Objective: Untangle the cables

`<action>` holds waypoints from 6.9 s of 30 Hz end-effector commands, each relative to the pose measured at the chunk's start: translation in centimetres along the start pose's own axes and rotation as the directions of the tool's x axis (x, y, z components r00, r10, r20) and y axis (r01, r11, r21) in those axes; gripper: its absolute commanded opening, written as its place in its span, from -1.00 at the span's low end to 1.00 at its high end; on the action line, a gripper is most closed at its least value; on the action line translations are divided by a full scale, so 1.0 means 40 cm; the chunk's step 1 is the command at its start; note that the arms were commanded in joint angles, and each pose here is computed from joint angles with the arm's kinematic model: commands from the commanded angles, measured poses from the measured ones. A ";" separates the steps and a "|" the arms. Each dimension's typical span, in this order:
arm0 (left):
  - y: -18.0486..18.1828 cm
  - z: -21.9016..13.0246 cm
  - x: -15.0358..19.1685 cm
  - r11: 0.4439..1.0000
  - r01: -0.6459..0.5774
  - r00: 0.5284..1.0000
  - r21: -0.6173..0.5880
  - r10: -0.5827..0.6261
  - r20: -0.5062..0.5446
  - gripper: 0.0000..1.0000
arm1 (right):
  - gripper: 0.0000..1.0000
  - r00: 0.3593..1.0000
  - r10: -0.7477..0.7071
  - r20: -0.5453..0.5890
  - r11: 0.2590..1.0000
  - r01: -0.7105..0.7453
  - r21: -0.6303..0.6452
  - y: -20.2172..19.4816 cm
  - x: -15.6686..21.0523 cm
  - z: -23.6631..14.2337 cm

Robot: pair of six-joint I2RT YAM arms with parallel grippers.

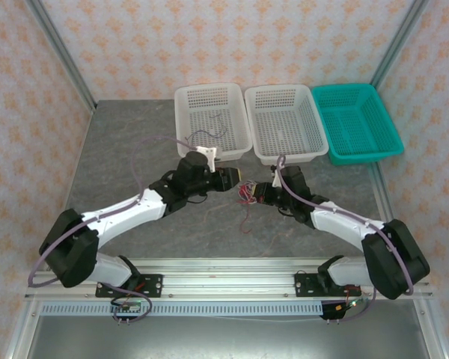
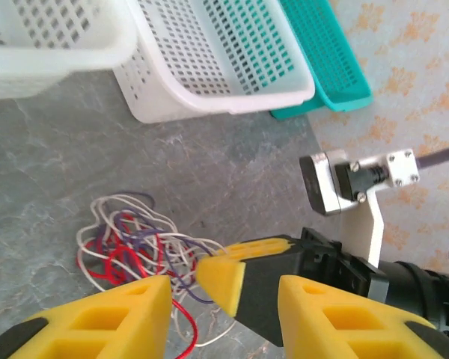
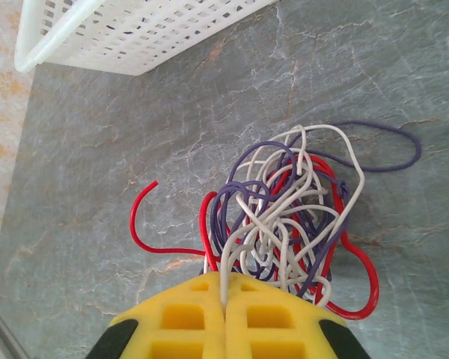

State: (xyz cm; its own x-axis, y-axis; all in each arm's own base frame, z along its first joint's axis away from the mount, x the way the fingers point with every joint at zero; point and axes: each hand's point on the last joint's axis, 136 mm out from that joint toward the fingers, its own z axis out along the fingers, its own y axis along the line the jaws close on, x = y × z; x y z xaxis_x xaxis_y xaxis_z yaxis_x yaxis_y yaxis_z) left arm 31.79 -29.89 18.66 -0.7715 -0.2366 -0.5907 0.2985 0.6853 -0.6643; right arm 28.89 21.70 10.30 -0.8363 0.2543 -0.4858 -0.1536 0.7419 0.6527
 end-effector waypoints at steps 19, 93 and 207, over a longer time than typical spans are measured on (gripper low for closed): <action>0.132 0.176 0.184 0.985 0.163 0.967 -0.053 -0.171 -0.190 -0.31 | -1.00 0.998 0.064 -0.001 0.997 -0.064 -0.035 0.036 -0.028 0.007; 0.211 -0.070 0.057 0.946 -0.033 0.998 -0.323 0.012 -0.067 -1.00 | -0.14 0.922 -0.268 -0.279 0.699 0.385 0.603 -0.233 0.022 0.064; 0.159 0.117 0.158 0.828 -0.553 0.807 0.091 0.559 -0.192 -1.00 | -0.97 0.974 -0.121 -0.193 0.759 0.216 0.614 -0.256 0.004 -0.044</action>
State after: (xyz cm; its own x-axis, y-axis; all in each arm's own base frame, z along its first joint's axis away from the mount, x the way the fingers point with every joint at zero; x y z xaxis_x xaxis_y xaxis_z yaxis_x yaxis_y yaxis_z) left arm 29.52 -31.32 3.39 -0.5533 0.5115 -0.6574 0.7909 0.5702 -0.2221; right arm 27.90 16.87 3.52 -0.9325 -0.0663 -0.3549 -0.1429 0.9705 0.1942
